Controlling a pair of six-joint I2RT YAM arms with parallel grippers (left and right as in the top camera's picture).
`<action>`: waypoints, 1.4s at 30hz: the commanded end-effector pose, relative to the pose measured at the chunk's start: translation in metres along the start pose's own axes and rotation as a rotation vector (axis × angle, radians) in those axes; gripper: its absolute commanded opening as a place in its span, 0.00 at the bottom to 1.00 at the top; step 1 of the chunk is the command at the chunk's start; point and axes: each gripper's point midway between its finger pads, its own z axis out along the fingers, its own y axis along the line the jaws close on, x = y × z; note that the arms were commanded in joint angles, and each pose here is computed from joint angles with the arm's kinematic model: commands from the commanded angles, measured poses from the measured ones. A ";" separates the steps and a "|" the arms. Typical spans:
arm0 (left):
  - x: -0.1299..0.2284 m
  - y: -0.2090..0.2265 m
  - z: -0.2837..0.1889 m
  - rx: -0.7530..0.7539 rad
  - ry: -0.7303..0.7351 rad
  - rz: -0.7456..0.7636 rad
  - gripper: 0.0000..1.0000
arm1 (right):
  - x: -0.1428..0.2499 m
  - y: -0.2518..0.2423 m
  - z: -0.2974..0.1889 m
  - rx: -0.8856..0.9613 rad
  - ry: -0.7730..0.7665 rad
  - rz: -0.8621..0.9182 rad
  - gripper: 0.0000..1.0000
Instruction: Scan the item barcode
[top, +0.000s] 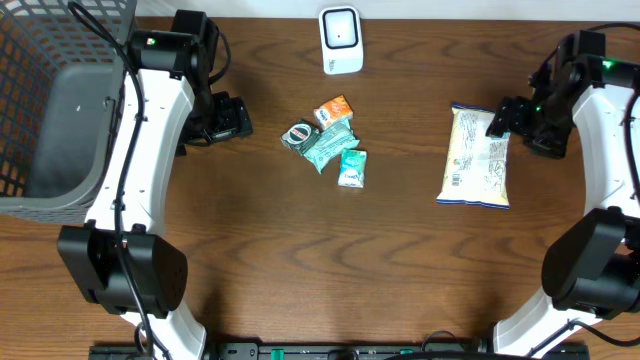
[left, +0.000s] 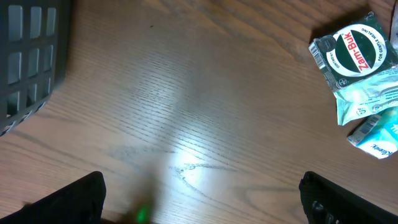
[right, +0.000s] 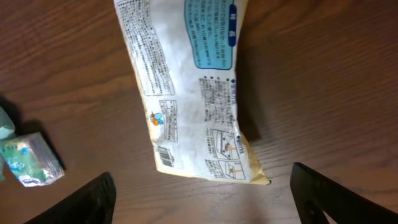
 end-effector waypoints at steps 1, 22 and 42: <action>0.002 0.001 -0.005 0.007 -0.010 -0.007 0.98 | 0.006 0.007 0.005 -0.005 0.019 -0.020 0.84; 0.002 0.001 -0.005 0.007 -0.010 -0.007 0.98 | 0.006 0.009 0.005 -0.006 0.020 -0.026 0.84; 0.002 0.001 -0.005 0.007 -0.010 -0.007 0.97 | 0.009 0.021 0.006 -0.028 0.026 -0.055 0.86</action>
